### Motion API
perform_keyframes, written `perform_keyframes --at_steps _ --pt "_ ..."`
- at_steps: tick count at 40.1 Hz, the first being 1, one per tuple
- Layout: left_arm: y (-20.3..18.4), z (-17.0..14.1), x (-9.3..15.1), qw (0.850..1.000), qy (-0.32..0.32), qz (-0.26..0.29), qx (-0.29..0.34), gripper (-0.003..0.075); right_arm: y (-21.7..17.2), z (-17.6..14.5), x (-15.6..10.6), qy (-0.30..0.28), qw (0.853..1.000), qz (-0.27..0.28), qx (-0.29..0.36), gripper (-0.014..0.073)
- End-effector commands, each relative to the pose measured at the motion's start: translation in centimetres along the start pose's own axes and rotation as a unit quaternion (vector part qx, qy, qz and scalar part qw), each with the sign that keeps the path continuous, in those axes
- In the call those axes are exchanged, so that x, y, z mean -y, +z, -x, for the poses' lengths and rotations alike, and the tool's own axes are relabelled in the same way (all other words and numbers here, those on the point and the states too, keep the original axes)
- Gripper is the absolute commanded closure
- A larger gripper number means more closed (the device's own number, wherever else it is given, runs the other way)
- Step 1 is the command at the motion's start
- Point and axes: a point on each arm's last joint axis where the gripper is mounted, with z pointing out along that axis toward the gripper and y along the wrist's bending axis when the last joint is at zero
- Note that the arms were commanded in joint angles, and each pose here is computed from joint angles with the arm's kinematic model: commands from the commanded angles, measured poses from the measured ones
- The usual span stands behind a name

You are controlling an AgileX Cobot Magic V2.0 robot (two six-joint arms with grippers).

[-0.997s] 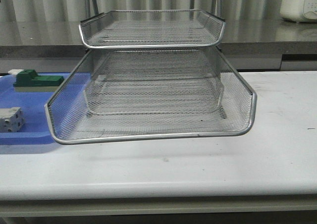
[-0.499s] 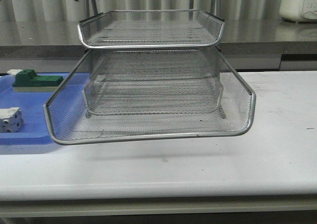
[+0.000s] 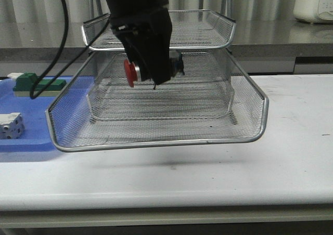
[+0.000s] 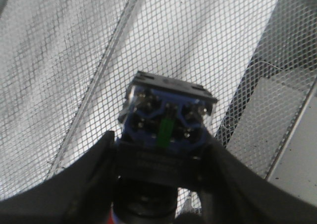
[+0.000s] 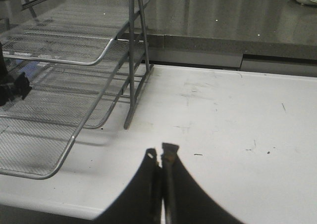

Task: Place button on rack with both arms
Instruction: 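Lower the button into the tray, open the left gripper, withdraw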

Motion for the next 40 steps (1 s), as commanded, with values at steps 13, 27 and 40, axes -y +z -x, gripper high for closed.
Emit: perform_keyframes --at_steps 13,27,40 --pt "-1.2 1.3 -0.1 0.998 0.004 0.031 0.060 0.0389 -0.2 1.4 0.0 -0.001 0.999 0.000 0.048 0.0655" --pt "-1.5 1.1 -0.1 0.998 0.008 0.035 0.048 0.0255 -0.2 1.4 0.0 -0.001 0.999 0.000 0.048 0.0655" --pt "-5.9 0.8 1.4 0.998 0.010 0.033 0.057 0.0268 -0.2 1.4 0.0 -0.001 0.999 0.000 0.048 0.0655"
